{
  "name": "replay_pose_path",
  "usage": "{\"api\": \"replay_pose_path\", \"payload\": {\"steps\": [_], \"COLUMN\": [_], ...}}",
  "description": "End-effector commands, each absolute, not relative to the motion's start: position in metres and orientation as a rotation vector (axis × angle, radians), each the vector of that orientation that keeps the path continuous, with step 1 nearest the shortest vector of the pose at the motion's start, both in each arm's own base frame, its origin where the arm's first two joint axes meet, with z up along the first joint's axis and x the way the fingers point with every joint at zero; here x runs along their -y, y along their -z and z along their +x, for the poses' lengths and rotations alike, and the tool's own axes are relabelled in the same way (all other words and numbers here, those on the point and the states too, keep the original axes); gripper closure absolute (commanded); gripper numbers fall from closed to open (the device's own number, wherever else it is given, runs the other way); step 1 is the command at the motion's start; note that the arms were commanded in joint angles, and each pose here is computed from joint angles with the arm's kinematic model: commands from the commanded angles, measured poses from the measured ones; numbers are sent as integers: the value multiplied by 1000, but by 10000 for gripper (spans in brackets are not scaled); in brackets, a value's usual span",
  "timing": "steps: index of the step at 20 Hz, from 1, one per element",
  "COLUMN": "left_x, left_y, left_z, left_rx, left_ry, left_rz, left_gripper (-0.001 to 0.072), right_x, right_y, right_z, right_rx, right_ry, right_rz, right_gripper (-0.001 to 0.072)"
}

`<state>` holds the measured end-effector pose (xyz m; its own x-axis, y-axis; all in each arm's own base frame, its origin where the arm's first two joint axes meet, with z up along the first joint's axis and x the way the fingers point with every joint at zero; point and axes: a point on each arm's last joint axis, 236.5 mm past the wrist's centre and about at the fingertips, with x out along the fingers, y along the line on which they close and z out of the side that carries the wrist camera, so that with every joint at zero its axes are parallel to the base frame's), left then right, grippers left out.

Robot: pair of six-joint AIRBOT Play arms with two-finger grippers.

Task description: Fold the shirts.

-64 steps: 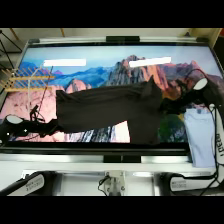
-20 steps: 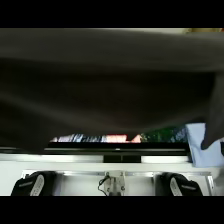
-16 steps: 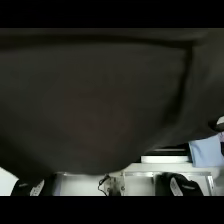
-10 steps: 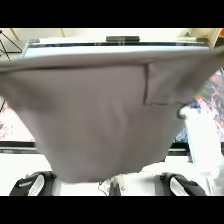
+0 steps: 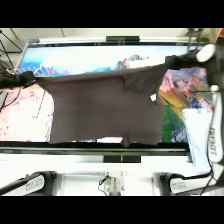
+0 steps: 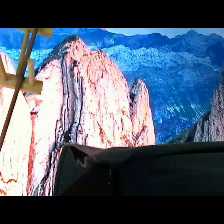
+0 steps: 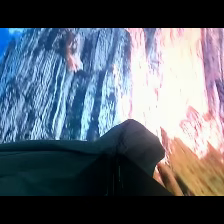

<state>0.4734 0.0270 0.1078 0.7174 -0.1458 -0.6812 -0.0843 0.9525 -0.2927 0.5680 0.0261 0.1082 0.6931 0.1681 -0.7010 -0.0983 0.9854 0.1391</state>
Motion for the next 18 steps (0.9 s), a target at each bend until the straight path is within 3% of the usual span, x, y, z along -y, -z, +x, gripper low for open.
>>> {"api": "replay_pose_path", "payload": {"steps": [1,5,12,18], "left_x": [-35,-35,-13,-4], "left_y": [-70,-17,24,61], "left_z": [526,535,481,449], "left_rx": [-718,-810,-1103,-1257], "left_ry": [-7,-20,86,102], "left_rz": [-334,-380,-377,-402], "left_gripper": [674,673,674,674], "right_x": [-45,-45,-19,-36], "right_y": [-78,-14,17,72], "right_z": [621,602,504,459], "right_rx": [-664,-867,-1298,-1487], "right_ry": [-113,-101,-80,-48], "right_rz": [194,219,103,244], "right_gripper": [653,653,653,653]}}
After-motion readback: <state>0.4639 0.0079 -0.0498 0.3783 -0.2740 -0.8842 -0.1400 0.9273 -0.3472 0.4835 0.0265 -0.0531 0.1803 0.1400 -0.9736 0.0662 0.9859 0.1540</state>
